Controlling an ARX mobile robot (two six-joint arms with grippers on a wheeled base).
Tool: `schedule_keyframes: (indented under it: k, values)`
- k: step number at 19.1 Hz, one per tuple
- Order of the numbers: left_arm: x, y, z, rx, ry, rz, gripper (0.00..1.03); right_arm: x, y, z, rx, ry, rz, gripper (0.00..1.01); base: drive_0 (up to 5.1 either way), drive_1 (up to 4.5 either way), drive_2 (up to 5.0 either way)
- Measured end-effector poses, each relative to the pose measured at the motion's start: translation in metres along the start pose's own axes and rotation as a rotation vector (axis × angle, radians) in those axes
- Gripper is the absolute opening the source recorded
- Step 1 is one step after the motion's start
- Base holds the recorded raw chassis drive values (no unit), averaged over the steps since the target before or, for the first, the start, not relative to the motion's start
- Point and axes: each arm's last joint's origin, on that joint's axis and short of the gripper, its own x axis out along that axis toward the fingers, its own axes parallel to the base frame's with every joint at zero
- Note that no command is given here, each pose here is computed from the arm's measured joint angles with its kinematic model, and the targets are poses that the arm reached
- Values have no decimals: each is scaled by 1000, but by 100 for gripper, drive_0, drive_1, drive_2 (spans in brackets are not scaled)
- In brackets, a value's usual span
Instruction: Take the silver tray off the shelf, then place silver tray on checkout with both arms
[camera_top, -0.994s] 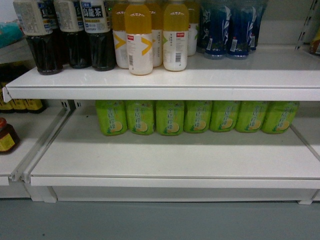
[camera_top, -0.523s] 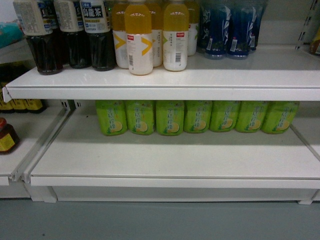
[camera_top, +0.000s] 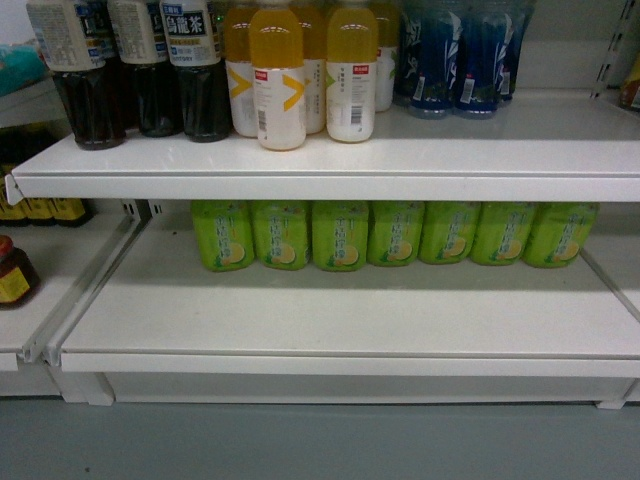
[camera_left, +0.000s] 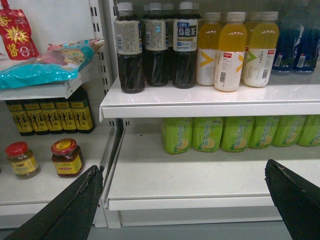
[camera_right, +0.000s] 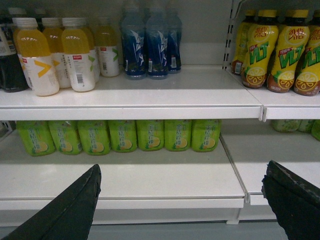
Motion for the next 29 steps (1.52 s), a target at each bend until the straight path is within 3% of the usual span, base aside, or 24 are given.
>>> schedule_keyframes:
  k: [29]
  values:
    - [0,0,0,1,-3,0,98,0,0,0,-1,-2,0,98,0,0,0]
